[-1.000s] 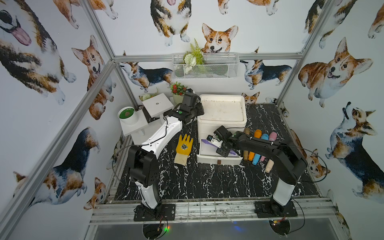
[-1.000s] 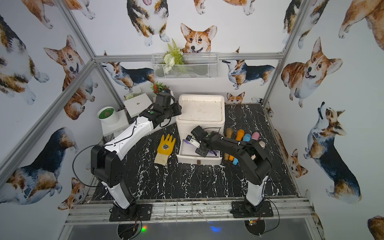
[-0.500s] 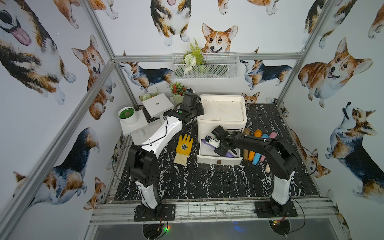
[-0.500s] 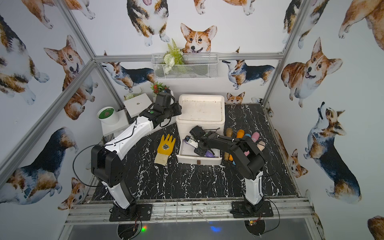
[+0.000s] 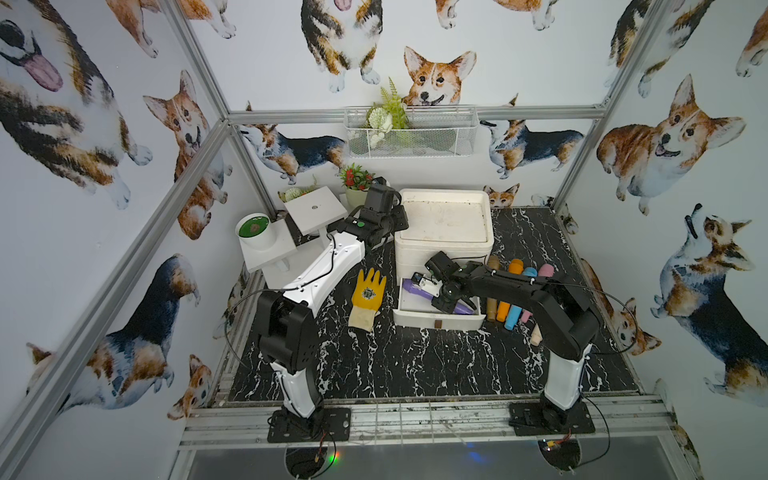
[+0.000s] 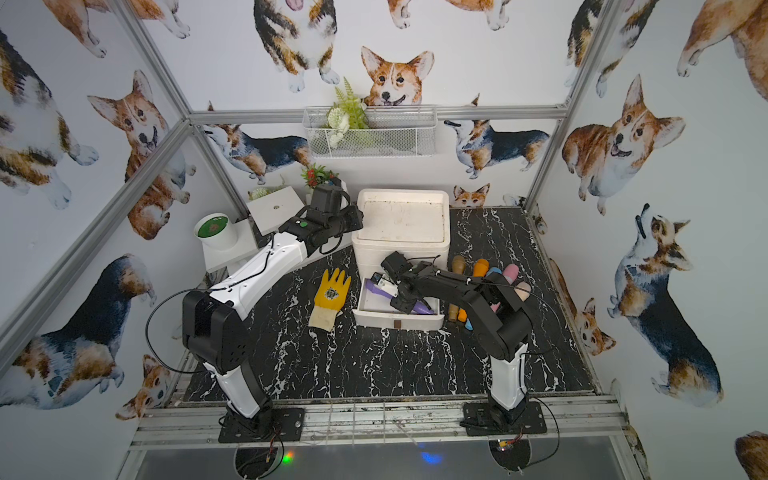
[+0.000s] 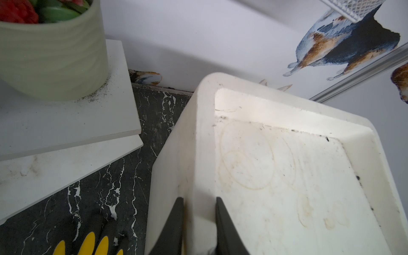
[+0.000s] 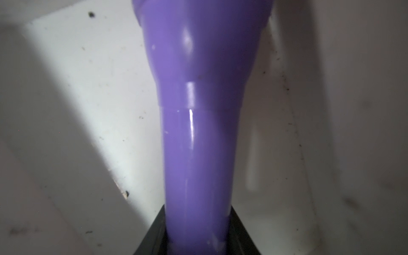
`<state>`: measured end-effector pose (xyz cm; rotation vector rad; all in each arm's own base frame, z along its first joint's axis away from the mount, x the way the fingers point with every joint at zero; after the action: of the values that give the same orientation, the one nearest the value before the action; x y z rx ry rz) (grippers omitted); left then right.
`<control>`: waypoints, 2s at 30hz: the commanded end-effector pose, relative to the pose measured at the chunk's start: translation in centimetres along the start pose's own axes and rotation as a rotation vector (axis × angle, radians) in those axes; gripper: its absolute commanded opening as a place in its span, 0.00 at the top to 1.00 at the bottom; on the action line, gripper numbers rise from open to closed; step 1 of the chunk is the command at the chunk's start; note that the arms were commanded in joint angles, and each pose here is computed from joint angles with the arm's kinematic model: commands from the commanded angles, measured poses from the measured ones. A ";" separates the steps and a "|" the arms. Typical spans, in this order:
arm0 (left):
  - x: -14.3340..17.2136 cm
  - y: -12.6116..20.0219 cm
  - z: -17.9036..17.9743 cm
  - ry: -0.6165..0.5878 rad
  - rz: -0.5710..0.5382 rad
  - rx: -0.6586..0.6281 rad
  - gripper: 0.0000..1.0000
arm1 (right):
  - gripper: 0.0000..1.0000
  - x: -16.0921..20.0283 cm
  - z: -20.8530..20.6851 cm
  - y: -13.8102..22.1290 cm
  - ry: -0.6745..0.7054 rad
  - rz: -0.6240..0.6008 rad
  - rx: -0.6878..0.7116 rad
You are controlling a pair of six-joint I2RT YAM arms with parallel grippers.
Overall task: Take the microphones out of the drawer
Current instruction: Pick up the microphone from the drawer.
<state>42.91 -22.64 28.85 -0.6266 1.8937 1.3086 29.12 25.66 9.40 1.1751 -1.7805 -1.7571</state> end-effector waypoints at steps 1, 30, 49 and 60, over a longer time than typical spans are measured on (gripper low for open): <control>5.9 -0.4 1.5 0.053 0.300 -0.067 0.84 | 1.00 0.4 0.1 1.1 0.043 0.007 0.016; 5.5 -0.7 1.6 0.059 0.293 -0.060 0.84 | 1.00 -0.3 -0.7 10.3 -0.044 -0.294 0.078; 5.7 -0.9 1.5 0.069 0.297 -0.048 0.84 | 1.00 4.0 -5.6 22.3 -0.436 -0.675 0.329; 5.9 -0.9 1.5 0.065 0.296 -0.048 0.83 | 0.99 10.6 -11.5 24.2 -0.834 -0.702 0.489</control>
<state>43.07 -22.58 28.66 -0.6126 1.9094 1.3068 24.49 9.40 31.04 1.6453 -2.4566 -2.4523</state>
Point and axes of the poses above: each gripper's point midway between its finger pads, its own y axis back along the fingers, its own z axis along the line the jaws close on, x = y × z, the point moved 6 cm from there along y, back along the fingers, and after that the axes turned 15 degrees about -y, right-handed, at the moved point
